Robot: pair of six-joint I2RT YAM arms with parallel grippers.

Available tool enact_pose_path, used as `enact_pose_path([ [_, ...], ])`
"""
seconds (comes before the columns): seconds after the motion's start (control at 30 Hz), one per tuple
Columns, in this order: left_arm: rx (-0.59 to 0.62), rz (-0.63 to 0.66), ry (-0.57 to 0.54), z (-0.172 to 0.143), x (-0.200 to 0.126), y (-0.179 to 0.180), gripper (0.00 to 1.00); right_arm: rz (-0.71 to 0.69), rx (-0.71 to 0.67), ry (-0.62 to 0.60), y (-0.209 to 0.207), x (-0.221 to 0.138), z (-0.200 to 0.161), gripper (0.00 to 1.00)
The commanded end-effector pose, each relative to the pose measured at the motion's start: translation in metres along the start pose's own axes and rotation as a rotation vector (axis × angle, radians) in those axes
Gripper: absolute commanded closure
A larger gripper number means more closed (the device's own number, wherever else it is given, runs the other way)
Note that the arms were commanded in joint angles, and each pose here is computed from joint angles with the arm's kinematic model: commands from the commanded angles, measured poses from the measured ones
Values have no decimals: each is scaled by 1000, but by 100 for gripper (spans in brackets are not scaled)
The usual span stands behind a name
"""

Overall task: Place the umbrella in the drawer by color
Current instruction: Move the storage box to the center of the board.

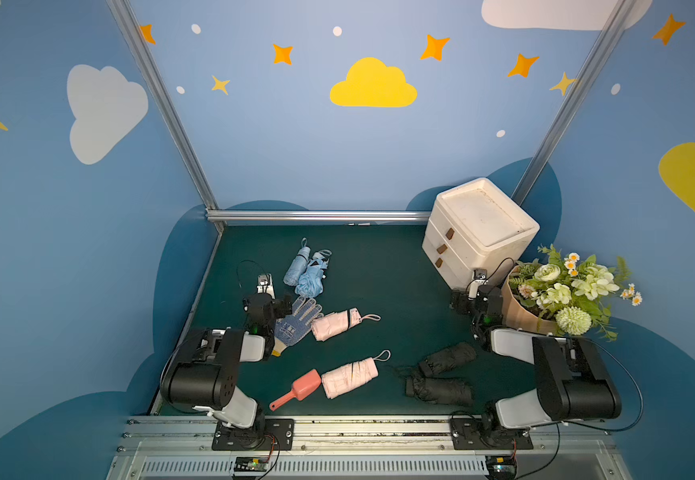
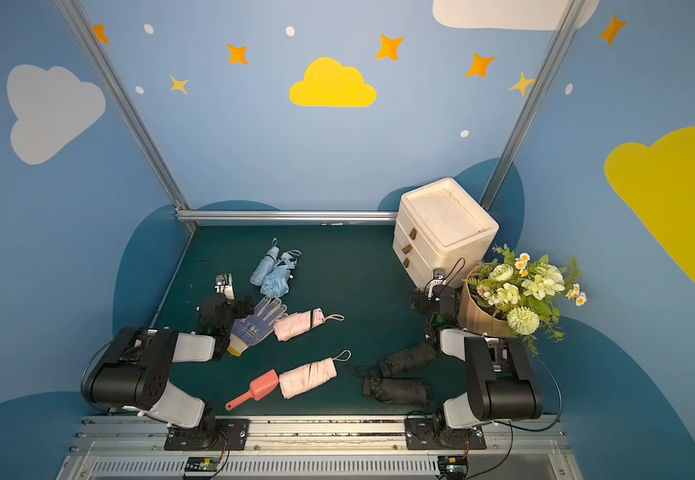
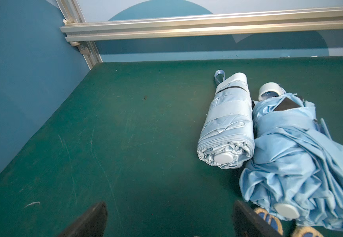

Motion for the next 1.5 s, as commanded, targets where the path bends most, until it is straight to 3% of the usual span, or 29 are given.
enact_pose_path([
  [0.0, -15, -2, -31, 12, 0, 2, 0, 1, 4, -7, 1, -1, 1, 2],
  [1.47, -36, -46, -20, 10, 3, 3, 0, 6, 6, -6, 2, -1, 2, 2],
])
Point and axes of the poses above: each gripper's point midway between its finger pads, its own x axis out along the fingers, its own y axis along the line the jaws close on, z = x × y, the point moved 1 cm from there along -x, back along the fingers, and after that the axes turned 14 degrees about x, right-handed, at the moved point
